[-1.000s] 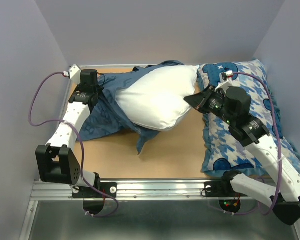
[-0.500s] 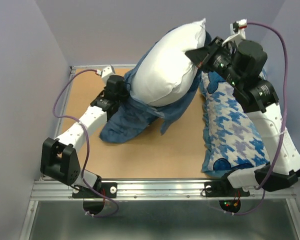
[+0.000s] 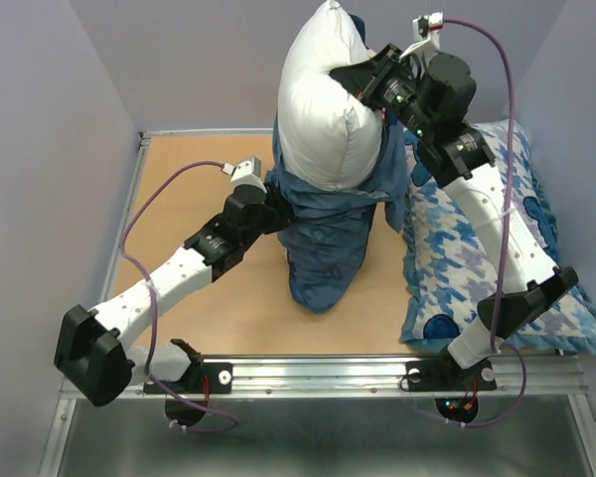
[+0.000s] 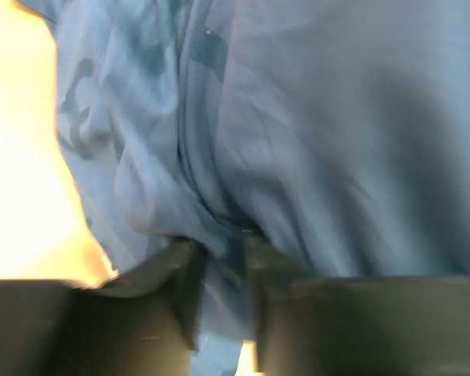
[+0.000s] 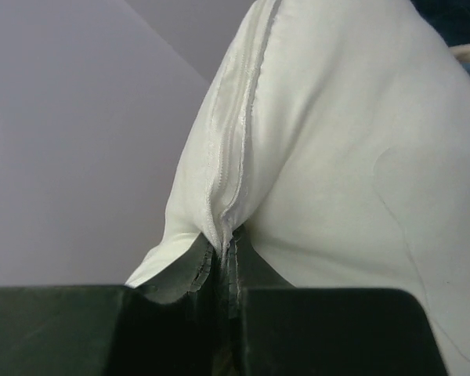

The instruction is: Remove the pillowcase from the pillow

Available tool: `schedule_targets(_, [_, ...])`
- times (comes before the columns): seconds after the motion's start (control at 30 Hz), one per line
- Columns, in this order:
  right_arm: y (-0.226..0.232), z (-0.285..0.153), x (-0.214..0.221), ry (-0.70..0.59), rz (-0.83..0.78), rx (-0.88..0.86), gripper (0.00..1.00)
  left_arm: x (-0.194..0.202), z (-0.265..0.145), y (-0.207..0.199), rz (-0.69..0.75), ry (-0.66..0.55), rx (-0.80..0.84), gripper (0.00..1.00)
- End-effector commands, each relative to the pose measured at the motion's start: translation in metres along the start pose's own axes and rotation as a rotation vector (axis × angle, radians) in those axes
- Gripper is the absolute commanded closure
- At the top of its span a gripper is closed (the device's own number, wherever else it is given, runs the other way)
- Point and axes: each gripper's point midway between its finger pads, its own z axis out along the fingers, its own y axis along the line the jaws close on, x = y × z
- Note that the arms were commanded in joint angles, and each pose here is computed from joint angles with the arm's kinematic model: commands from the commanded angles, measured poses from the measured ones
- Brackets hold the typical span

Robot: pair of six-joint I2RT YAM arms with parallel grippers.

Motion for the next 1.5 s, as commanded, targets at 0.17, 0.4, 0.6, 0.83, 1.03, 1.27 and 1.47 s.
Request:
schedule_targets(0.17, [-0.032,0.009,0.109,0.157,0.009,0.011,0.99,-0.105,-0.105,-0.019,-0.068,-0.285,0.004,0.43])
schedule_targets(0.4, [-0.024,0.020,0.143,0.176,0.014,0.017,0.99,-0.204,-0.193,-0.068,-0.011,-0.496,0.093,0.15])
schedule_targets(0.6, [-0.007,0.013,0.185,0.222,0.004,-0.005,0.99,-0.258,-0.192,-0.099,0.081,-0.562,0.029,0.09])
schedule_targets(0.83, [0.004,0.009,0.222,0.246,0.010,-0.041,0.99,-0.265,-0.144,-0.135,0.229,-0.455,0.042,0.07])
schedule_targets(1.03, [0.006,0.007,0.235,0.257,0.009,-0.040,0.99,-0.246,-0.096,-0.106,0.238,-0.339,-0.019,0.01])
schedule_targets(1.27, [0.012,0.008,0.241,0.265,0.010,-0.052,0.99,-0.235,-0.092,-0.064,0.239,-0.308,-0.132,0.01])
schedule_targets(1.47, [0.007,0.008,0.241,0.242,-0.001,-0.015,0.99,-0.243,-0.130,-0.031,0.192,-0.384,-0.242,0.01])
